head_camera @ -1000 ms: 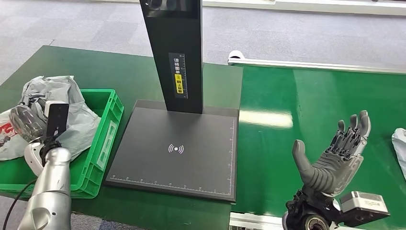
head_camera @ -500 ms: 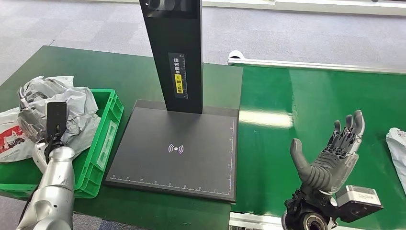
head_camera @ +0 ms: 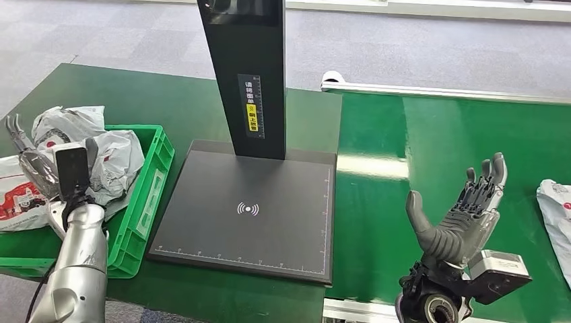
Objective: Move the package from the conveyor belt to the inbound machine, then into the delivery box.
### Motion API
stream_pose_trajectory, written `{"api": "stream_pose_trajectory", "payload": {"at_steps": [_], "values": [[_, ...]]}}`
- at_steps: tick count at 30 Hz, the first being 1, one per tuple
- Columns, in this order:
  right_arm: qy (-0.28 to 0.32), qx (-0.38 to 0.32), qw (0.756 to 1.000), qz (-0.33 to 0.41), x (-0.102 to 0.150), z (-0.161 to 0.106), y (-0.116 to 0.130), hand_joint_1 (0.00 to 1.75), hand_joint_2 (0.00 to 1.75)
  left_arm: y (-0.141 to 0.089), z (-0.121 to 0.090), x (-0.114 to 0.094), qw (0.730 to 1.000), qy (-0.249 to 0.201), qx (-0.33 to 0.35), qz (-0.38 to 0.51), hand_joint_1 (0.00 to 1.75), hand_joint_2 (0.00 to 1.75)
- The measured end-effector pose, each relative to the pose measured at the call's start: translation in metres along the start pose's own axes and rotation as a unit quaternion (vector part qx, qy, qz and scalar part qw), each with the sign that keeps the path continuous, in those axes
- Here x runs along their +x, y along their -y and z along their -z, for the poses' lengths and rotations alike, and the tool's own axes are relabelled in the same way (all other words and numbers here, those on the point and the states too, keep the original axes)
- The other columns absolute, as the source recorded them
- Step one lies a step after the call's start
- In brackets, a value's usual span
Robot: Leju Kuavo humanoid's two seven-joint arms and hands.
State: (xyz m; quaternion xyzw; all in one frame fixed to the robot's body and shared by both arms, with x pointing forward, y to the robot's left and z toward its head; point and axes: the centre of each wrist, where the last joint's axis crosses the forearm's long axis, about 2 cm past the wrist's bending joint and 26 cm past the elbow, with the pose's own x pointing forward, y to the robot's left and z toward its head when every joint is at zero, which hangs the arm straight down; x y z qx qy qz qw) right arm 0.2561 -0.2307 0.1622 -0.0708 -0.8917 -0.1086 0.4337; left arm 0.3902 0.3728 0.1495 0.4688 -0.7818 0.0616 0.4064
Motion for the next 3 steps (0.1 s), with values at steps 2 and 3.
{"api": "stream_pose_trajectory", "payload": {"at_steps": [2, 3], "values": [[-0.001, 0.0, 1.0, 0.0, -0.0007, 0.0001, 0.0, 0.0, 1.75, 0.0003, -0.0009, 0.0052, 1.0, 0.012, 0.001, -0.006, 0.0, 1.75], [-0.002, 0.0, 1.0, -0.001, -0.0008, 0.0, 0.0, 0.0, 1.75, 0.0003, -0.001, 0.0064, 1.0, 0.015, 0.002, -0.007, 0.0, 1.75]]}}
